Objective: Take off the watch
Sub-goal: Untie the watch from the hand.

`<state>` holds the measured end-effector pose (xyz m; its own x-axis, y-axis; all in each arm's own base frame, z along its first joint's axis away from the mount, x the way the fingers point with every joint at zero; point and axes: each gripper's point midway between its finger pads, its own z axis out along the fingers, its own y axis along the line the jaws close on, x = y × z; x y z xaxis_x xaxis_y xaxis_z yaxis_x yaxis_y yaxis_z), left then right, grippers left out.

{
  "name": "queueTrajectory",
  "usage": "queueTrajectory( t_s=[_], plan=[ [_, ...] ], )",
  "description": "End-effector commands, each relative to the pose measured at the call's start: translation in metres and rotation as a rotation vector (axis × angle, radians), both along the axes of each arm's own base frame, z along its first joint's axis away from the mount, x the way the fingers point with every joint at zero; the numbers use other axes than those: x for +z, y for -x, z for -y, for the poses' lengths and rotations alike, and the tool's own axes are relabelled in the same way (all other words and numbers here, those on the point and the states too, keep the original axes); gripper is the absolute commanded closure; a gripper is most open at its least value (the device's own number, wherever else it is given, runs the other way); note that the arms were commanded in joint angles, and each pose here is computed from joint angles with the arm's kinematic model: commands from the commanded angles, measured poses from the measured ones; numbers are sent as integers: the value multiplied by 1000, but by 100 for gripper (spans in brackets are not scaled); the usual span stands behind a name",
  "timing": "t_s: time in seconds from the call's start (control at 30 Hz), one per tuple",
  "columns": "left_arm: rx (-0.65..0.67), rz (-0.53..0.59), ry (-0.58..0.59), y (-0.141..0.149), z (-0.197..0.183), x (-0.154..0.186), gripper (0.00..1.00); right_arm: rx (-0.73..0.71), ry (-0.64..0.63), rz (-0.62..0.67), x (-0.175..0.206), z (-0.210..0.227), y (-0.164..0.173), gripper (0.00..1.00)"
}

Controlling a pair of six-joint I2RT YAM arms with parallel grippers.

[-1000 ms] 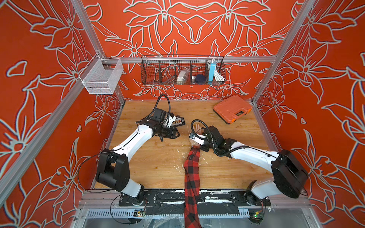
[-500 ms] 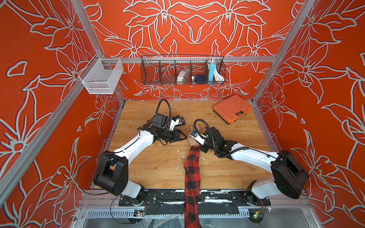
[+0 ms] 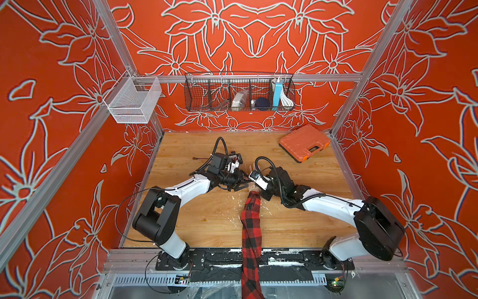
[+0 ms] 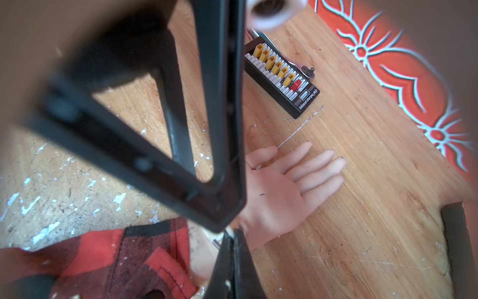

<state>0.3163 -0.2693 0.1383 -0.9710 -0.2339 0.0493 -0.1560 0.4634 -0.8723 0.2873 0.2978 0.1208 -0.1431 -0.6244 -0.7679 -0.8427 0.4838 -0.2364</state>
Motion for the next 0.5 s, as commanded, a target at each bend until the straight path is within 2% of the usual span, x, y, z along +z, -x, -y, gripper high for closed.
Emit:
queueTrajectory(
  t_s=[0.0,0.17,0.3,0.4,0.47],
  plan=[
    [63,-31,-20,-8,-3,-6,58,10,-110,47,29,-11,0,100],
    [65,-7,12,-17,3,-3,60,-20,-123,24,25,-9,-1,100],
    [46,22,-32,-19,1,-6,56,-187,-151,-18,20,8,-12,99],
    [29,29,-37,-20,2,-7,56,-249,-203,-68,16,13,-9,88],
    [22,29,-42,-20,3,-10,59,-279,-231,-103,15,16,-7,84]
  ],
)
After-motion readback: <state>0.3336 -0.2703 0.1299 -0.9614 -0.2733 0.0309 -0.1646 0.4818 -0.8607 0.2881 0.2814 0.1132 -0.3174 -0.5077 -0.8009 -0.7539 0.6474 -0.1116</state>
